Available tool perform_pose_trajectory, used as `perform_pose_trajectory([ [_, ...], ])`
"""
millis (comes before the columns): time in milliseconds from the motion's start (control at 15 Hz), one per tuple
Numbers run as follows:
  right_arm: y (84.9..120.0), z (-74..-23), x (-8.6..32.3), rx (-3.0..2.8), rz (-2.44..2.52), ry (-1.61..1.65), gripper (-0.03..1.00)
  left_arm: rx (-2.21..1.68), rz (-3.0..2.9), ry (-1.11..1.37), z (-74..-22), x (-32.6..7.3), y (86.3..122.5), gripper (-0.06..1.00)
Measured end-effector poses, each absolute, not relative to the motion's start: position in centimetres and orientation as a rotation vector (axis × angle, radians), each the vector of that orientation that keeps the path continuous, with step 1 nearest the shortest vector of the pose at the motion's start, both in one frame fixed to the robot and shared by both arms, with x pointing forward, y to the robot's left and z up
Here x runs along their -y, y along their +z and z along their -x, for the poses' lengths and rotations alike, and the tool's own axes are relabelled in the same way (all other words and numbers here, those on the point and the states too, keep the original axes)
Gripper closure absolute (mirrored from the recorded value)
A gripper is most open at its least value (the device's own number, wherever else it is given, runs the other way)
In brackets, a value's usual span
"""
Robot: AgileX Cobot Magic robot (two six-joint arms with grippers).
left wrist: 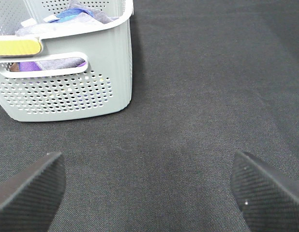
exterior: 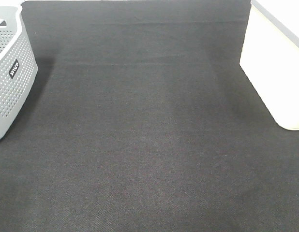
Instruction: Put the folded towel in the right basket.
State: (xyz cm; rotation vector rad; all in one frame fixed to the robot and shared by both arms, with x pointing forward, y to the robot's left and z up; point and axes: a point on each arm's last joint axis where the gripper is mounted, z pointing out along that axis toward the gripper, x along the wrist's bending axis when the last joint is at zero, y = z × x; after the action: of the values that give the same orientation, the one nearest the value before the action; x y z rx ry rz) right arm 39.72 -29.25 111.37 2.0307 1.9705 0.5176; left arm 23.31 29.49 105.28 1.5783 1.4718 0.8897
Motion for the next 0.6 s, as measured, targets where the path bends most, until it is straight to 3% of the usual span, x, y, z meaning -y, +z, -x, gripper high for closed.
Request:
perform_pose_trajectory([
  [467,104.3,-30.8,29.4,-1.906,-1.978,0.596,0.22,-1.472,-1.578,0.89,-23.3,-29.5,105.3,0.07],
  [600,105.0,-29.1,29.4,-1.814,-1.841,0.729,0.22,-1.472,-1.578,0.89,-23.3,-29.5,105.3,0.07],
])
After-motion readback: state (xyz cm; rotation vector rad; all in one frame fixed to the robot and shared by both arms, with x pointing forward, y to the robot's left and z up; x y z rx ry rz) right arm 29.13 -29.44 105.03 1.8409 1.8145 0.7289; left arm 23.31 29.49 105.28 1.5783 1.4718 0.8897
